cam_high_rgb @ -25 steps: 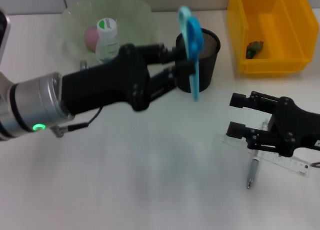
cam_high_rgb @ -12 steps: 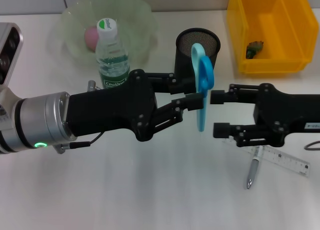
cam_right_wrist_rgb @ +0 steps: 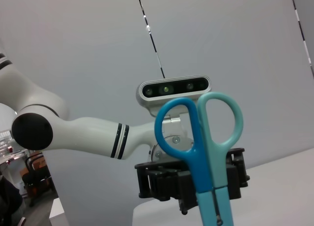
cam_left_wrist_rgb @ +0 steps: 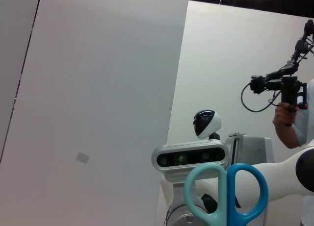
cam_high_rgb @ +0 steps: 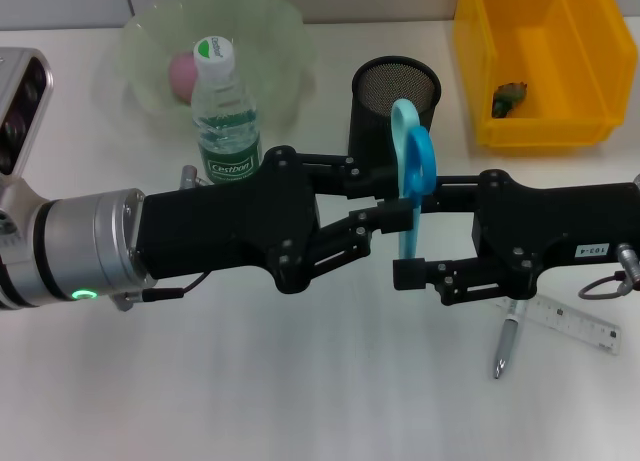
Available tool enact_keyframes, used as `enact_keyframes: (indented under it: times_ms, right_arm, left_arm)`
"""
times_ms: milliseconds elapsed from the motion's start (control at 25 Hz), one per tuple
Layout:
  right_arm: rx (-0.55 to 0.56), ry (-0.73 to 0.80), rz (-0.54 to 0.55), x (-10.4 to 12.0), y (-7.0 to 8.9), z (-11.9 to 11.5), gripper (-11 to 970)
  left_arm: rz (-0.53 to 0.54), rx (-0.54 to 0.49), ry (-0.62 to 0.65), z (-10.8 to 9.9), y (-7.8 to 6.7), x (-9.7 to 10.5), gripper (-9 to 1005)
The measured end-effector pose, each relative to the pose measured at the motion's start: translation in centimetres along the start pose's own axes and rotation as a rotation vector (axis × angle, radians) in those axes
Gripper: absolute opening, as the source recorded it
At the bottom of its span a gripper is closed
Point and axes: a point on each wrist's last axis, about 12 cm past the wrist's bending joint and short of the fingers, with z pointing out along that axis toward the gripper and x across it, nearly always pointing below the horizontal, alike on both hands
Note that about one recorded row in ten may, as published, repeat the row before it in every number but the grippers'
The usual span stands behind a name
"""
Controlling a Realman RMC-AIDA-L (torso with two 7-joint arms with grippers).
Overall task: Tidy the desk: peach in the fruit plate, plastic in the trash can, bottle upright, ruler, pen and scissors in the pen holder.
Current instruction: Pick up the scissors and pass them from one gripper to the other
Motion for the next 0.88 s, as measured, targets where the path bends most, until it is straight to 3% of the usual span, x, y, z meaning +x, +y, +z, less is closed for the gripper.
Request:
enact_keyframes:
  times_ms: [280, 520, 720, 880]
  right_arm:
    - [-0.023, 0.018, -0.006, -0.04, 0.1, 0.42, 759]
    - [-0.028, 0.015, -0.01, -0.01, 0.15, 0.64, 666]
    - [-0.027, 0.012, -0.02, 0.03, 0.26, 0.81, 463]
    - [-0.026, 0.011, -0.02, 0.04, 0.29, 0.78, 408]
  left_arm:
    - [0.001, -0.003, 0.003, 0.04, 0.09, 0.0, 234]
    - [0.01, -0.018, 0.005, -0.08, 0.1, 0.15, 233]
    - [0.005, -0.011, 0.01, -0.14, -0.01, 0.22, 232]
    - [0.002, -0.007, 0.018, -0.16, -0.05, 0.31, 232]
